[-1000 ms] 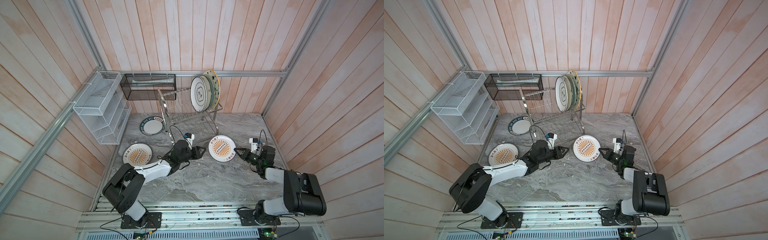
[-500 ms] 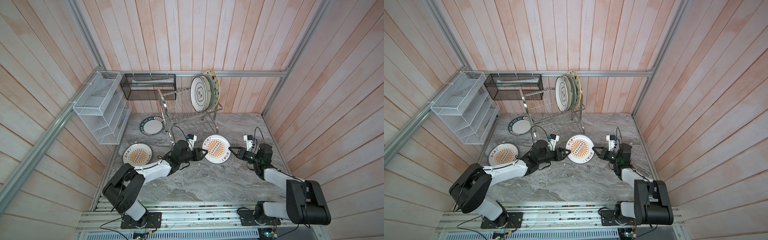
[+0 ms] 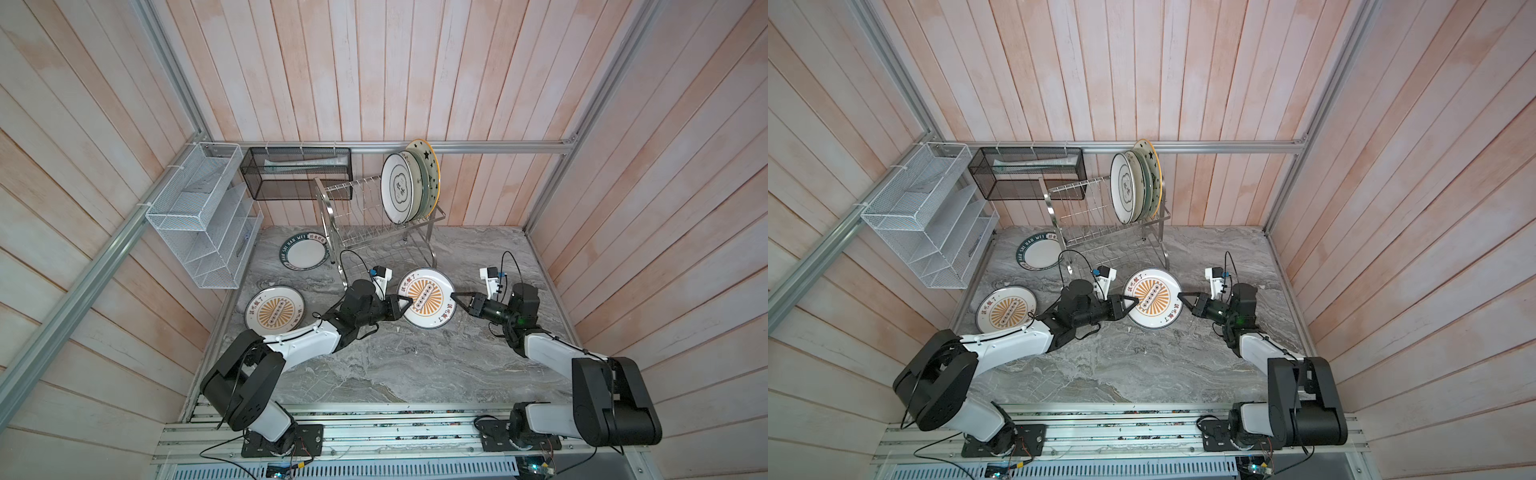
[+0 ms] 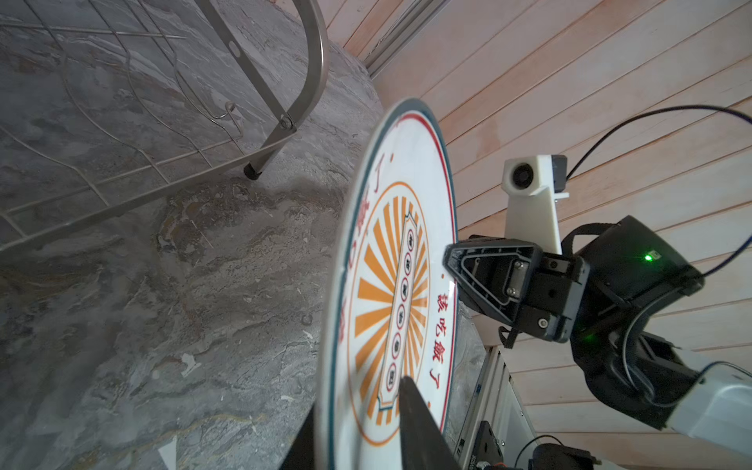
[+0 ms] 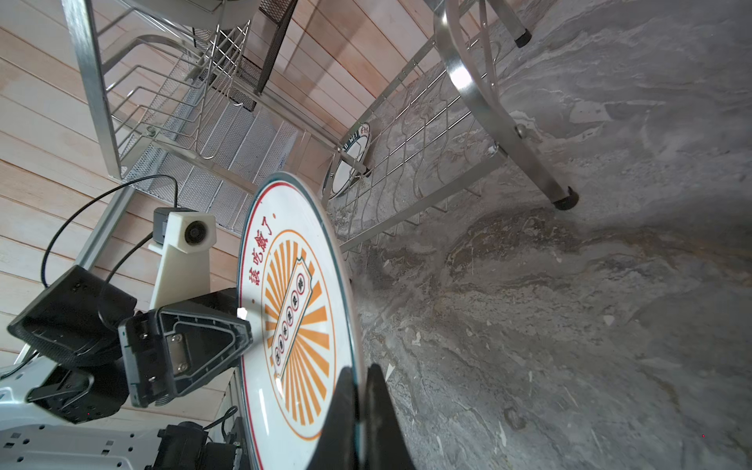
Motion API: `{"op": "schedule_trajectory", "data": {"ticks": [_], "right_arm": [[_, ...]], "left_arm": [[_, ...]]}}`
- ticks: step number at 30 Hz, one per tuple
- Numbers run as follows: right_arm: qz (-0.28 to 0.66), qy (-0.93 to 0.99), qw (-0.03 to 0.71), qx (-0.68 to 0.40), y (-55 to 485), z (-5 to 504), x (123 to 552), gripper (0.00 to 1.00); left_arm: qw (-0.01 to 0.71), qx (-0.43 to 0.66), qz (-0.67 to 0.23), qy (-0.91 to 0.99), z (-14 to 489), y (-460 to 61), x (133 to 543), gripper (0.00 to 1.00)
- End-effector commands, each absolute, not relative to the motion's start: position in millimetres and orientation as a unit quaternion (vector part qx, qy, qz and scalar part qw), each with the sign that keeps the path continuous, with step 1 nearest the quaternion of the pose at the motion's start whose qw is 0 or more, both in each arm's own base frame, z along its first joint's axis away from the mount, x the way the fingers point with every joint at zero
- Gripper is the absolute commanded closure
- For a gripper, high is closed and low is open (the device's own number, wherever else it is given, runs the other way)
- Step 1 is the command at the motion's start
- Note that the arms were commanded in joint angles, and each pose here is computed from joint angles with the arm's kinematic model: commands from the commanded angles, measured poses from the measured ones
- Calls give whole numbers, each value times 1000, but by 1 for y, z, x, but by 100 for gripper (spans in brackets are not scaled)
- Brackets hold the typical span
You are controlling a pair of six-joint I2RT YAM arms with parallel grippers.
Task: Load plates into a dish rack
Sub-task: Place the plate on the dish rack.
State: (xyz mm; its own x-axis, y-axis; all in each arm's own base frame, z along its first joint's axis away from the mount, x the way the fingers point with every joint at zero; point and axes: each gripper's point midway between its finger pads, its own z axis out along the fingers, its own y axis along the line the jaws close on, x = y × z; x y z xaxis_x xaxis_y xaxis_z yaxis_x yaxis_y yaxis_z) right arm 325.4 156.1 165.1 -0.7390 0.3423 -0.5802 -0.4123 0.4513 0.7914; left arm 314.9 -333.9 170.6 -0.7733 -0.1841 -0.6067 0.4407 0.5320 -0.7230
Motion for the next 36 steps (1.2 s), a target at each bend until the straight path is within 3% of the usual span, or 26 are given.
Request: {"op": "schedule_trajectory", "data": {"ticks": [1,13,25,36], "right_arm": [[528,762,371,-53,164,180,329,100],[539,753,368,-81,175,185,323,100],[562,728,363,-147,198,199,306,81],[572,718,352,-183,214,204,296,79]], "left_arm": [[349,92,-484,797,183,-334,314,78],[349,99,-490,793,187,-335,312,91],[349,105,-506,782,192,-338,310,99],[352,106,-505,781,193,-338,311,100]]}}
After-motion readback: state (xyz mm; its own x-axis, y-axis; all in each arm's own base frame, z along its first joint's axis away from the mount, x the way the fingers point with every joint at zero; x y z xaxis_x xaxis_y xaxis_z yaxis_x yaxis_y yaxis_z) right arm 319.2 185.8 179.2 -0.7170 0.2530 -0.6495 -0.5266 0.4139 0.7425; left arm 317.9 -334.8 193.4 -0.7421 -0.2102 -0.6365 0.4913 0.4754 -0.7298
